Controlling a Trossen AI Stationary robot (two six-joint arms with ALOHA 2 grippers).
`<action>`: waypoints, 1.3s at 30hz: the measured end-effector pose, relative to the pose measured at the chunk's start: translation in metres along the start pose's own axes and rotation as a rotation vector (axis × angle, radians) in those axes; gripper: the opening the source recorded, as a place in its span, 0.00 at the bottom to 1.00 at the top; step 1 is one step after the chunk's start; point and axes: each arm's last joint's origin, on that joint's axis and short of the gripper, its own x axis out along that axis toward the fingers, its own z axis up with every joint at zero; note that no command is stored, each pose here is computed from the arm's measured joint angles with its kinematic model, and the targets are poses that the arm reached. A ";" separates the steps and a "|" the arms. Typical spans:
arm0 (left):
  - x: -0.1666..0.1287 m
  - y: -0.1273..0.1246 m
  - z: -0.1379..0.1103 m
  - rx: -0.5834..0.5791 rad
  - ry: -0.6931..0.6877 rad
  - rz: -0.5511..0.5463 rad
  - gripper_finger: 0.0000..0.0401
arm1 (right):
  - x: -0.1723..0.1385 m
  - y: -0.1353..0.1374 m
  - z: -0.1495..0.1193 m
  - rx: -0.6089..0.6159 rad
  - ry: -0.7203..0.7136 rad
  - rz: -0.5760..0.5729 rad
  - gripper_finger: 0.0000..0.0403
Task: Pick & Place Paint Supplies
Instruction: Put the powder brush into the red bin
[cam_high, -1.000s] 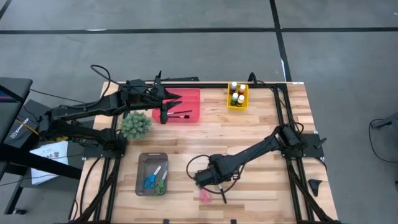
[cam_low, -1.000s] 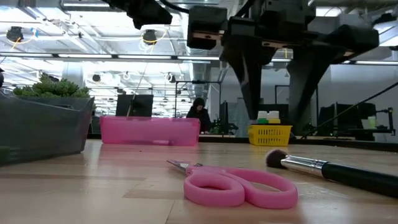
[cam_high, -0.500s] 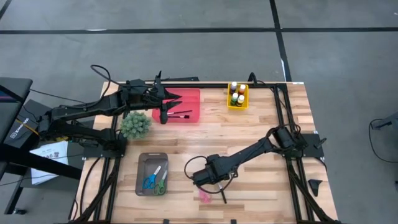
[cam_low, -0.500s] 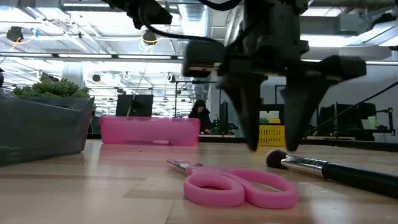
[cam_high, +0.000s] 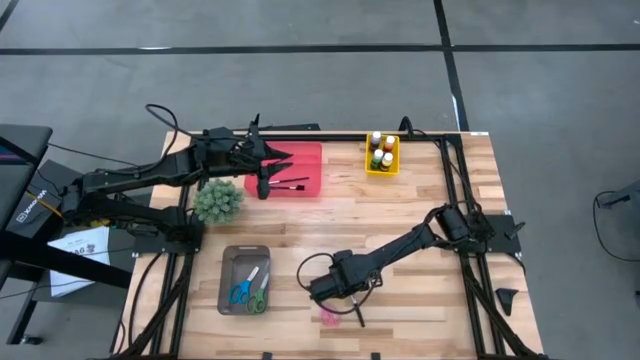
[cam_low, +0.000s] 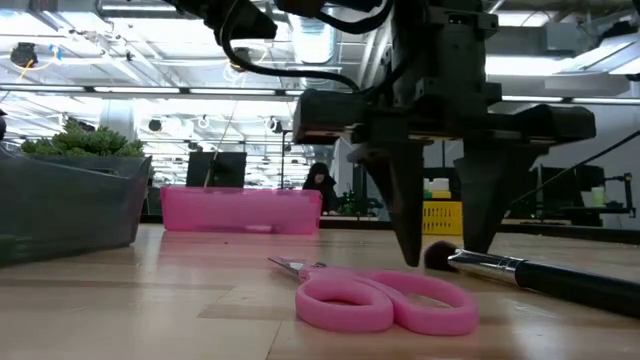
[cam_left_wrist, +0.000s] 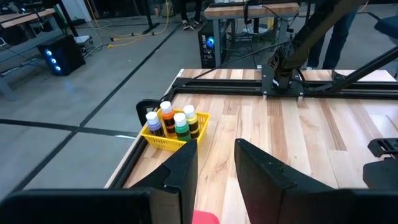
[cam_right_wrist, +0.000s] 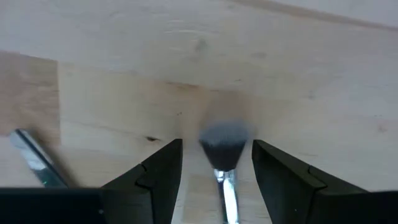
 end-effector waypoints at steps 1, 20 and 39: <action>0.000 0.000 0.000 0.000 0.001 0.000 0.25 | 0.000 0.000 0.000 0.000 -0.001 0.003 0.47; 0.000 0.000 0.000 0.000 0.002 0.000 0.25 | -0.001 0.000 0.001 0.026 -0.023 0.002 0.02; 0.013 0.000 0.001 -0.012 -0.037 0.006 0.25 | -0.118 -0.042 0.038 0.118 -0.461 0.207 0.00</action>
